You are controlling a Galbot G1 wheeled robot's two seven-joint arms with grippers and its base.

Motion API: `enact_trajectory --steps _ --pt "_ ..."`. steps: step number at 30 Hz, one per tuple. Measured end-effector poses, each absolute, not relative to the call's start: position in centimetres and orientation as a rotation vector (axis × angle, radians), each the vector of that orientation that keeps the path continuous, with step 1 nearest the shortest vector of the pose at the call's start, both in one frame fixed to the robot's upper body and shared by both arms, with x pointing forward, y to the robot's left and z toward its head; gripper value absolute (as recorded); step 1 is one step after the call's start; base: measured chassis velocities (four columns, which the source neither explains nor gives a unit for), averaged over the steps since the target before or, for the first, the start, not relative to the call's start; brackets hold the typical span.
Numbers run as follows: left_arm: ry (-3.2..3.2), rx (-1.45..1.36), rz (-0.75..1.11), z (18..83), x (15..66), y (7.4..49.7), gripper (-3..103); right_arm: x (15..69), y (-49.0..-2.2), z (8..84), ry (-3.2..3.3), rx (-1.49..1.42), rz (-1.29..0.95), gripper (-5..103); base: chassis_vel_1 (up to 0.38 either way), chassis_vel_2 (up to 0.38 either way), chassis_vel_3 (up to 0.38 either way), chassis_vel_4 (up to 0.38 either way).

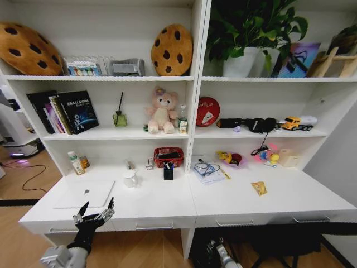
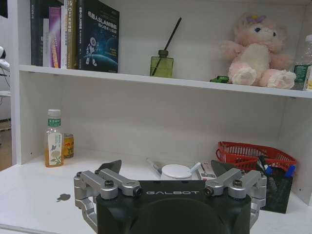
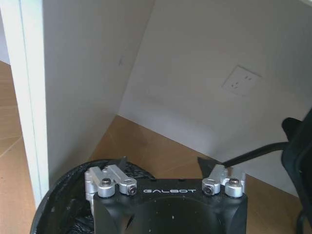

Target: Organize the objects on the table.

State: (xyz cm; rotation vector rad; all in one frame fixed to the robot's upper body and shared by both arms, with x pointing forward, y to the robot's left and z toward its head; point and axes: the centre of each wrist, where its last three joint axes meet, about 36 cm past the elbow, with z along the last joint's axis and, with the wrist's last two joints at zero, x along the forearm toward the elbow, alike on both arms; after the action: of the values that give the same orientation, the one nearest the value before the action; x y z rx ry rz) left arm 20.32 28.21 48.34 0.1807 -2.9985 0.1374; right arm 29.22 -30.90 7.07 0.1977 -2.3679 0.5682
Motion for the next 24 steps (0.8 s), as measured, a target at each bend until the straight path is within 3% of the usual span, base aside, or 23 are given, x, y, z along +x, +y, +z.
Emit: enact_trajectory --steps 4,9,12,15,18,20,24 --pt "-2.998 0.18 0.137 48.3 20.3 28.2 100 26.8 -31.2 7.9 -2.347 0.184 0.579 97 0.0 0.0 0.0 0.0" --pt "-2.998 0.18 0.137 48.3 20.3 28.2 100 21.8 -32.2 10.8 -2.27 0.31 0.595 100 0.0 0.0 0.0 0.0" --pt "-2.999 0.18 0.137 48.3 20.3 28.2 100 18.7 -32.0 15.6 -2.257 0.4 0.649 100 0.0 0.0 0.0 0.0" --pt "-2.999 0.179 0.138 48.3 20.3 28.2 100 14.1 -29.6 25.3 -2.298 0.31 0.725 100 0.0 0.0 0.0 0.0" --pt "-2.998 0.18 0.138 48.3 20.3 28.2 100 13.5 -28.9 28.1 -2.326 0.274 0.724 100 0.0 0.0 0.0 0.0" --pt "-2.998 0.18 0.137 48.3 20.3 28.2 100 12.8 -27.1 36.9 -2.447 0.215 0.729 100 0.0 0.0 0.0 0.0" --pt "-2.998 0.18 0.137 48.3 20.3 28.2 100 14.0 -26.2 42.7 -2.569 0.208 0.732 100 0.0 0.0 0.0 0.0"
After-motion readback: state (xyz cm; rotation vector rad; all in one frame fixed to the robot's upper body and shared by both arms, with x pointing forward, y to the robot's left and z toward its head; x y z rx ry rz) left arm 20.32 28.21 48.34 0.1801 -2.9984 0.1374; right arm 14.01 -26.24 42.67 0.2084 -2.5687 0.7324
